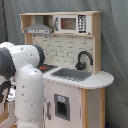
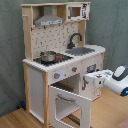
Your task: Play with the kitchen
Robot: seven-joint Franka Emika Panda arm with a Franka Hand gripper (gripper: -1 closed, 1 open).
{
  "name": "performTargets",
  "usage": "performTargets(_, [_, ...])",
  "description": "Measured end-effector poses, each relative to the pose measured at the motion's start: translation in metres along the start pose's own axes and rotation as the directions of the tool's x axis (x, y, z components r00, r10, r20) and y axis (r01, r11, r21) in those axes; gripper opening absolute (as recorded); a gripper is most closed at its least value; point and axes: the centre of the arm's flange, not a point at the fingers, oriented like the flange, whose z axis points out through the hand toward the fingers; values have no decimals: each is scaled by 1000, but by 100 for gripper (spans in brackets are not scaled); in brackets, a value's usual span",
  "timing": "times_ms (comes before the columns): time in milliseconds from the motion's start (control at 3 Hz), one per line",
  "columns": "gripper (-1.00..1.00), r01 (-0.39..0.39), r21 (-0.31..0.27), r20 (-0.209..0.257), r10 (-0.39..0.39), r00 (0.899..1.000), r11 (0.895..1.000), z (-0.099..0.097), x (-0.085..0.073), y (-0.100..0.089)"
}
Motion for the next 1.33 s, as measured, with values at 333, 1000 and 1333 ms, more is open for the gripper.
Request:
performTargets(333, [100, 62, -39, 1, -62, 998, 997, 11, -1, 8])
performTargets(1000, [100, 53, -97, -48, -58, 997, 994, 50, 6, 6])
performTargets(1333, [100, 12, -95, -77, -20, 997, 995, 72, 8, -3])
